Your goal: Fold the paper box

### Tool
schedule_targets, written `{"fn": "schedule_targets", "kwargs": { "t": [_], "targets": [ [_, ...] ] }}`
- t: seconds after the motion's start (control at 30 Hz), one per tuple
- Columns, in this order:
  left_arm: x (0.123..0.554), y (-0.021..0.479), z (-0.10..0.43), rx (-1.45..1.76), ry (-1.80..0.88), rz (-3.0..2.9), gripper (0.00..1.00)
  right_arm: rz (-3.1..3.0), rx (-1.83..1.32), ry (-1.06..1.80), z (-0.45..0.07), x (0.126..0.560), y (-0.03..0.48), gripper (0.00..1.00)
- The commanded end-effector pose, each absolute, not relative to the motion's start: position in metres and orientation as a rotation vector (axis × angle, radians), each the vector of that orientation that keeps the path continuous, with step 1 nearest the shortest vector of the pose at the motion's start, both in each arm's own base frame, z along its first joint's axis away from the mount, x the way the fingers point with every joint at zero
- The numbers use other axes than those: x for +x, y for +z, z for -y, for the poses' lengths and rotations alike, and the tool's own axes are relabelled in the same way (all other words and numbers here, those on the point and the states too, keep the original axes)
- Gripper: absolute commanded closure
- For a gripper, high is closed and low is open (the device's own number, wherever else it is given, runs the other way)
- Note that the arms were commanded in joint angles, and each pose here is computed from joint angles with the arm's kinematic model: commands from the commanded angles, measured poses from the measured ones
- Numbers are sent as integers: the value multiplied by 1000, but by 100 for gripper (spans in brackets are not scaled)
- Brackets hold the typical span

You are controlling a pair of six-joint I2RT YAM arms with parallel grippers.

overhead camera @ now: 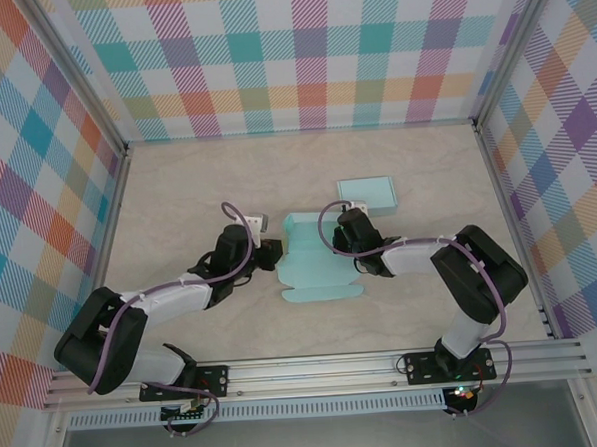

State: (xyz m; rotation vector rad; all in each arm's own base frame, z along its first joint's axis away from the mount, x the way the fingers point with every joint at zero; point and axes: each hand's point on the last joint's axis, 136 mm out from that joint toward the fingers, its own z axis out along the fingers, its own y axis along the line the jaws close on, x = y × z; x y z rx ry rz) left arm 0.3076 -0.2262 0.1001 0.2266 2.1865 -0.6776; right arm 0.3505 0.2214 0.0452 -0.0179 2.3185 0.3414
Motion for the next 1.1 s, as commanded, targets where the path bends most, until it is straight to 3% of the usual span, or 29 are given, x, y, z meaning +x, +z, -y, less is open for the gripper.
{"fn": "schedule_targets", "kwargs": {
  "t": [0.0, 0.73, 1.07],
  "targets": [
    [301, 110, 239, 315, -712, -2126, 79, -2380, -39, 337, -224, 342, 31, 100],
    [346, 119, 267, 532, -509, -2020, 74, -2371, -83, 392, -234, 339, 36, 100],
    [362, 128, 262, 508, -240, -1882, 89, -2398, -64, 416, -240, 330, 36, 100]
  ]
}}
